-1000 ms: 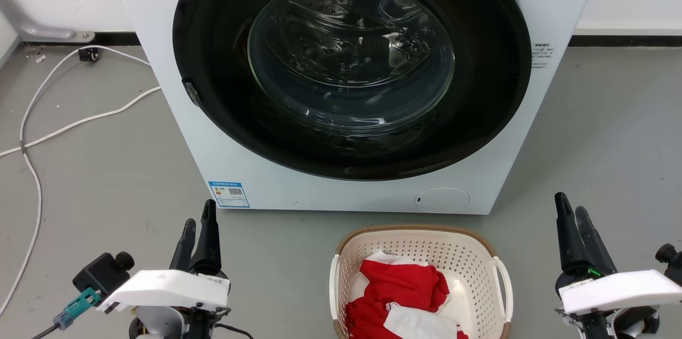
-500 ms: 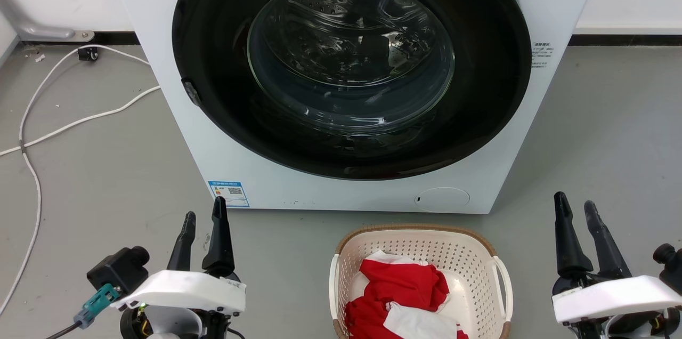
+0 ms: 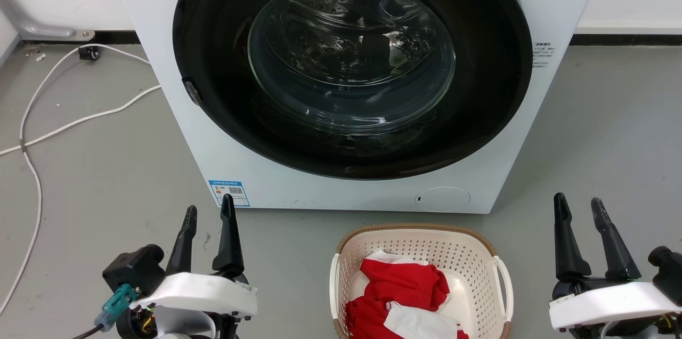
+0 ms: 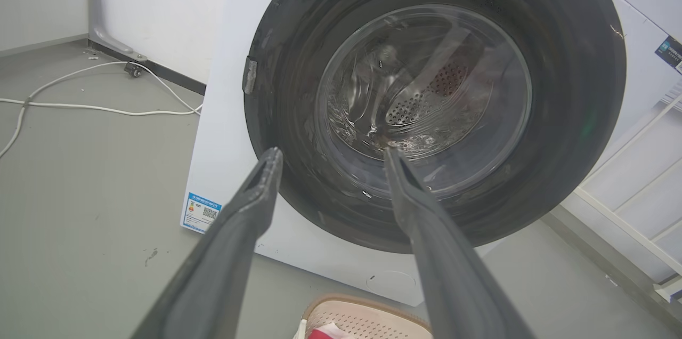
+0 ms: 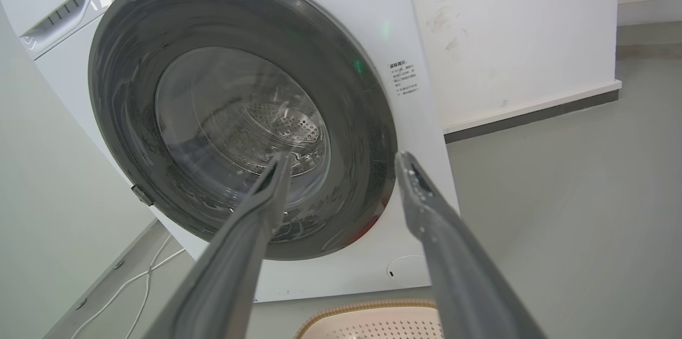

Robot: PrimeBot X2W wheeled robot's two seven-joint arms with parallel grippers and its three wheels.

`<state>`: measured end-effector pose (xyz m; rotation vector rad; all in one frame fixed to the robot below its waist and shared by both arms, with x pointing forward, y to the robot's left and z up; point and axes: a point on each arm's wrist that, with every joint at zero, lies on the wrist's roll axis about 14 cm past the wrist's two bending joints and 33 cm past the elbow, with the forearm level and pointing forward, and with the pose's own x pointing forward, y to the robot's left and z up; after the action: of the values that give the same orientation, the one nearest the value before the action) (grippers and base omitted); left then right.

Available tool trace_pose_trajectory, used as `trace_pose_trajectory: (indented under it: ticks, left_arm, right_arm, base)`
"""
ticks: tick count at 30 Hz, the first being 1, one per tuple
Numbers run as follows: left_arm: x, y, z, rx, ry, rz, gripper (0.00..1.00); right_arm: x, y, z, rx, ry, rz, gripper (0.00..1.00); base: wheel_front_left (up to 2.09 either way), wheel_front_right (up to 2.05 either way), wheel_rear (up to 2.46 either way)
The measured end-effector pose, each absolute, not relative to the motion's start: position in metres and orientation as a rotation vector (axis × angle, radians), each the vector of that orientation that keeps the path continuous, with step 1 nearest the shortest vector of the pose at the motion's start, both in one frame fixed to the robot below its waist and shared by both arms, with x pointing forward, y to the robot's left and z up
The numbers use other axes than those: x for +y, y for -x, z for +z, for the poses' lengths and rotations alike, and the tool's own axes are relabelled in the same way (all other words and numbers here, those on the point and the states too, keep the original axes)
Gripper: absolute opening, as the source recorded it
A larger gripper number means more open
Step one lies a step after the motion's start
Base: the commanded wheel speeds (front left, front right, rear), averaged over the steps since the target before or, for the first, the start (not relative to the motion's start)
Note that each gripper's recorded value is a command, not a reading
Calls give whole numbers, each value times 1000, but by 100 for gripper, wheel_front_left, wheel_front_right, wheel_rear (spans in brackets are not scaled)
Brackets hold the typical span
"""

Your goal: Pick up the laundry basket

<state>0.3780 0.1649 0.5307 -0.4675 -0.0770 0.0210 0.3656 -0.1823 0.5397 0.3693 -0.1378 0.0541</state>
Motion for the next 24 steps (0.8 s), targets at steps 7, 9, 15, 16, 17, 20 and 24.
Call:
trace_pose_trajectory:
  ticks: [7, 9, 15, 16, 17, 20, 24]
  left_arm:
    - [162, -377, 534, -98, 392, 17, 100]
    - [161, -376, 535, -101, 372, 15, 100]
    - [157, -375, 537, -118, 312, 5, 100]
    - [157, -375, 537, -119, 302, 4, 100]
    - [157, -375, 537, -122, 292, 4, 100]
    - [155, -373, 536, -127, 248, 1, 100]
    - [153, -372, 537, -137, 208, -4, 100]
  right_arm:
    - [-182, -364, 544, -158, -284, 58, 100]
    - [-182, -364, 546, -166, -265, 60, 100]
    - [-177, -363, 547, -176, -210, 74, 100]
    - [-176, -362, 548, -178, -203, 77, 100]
    - [-176, -362, 548, -179, -197, 79, 100]
    - [-174, -360, 547, -180, -164, 84, 100]
    - [-171, -359, 549, -190, -125, 96, 100]
  base:
    - [0, 0, 0]
    - [0, 0, 0]
    - [0, 0, 0]
    - [0, 0, 0]
    - [0, 0, 0]
    - [0, 0, 0]
    - [0, 0, 0]
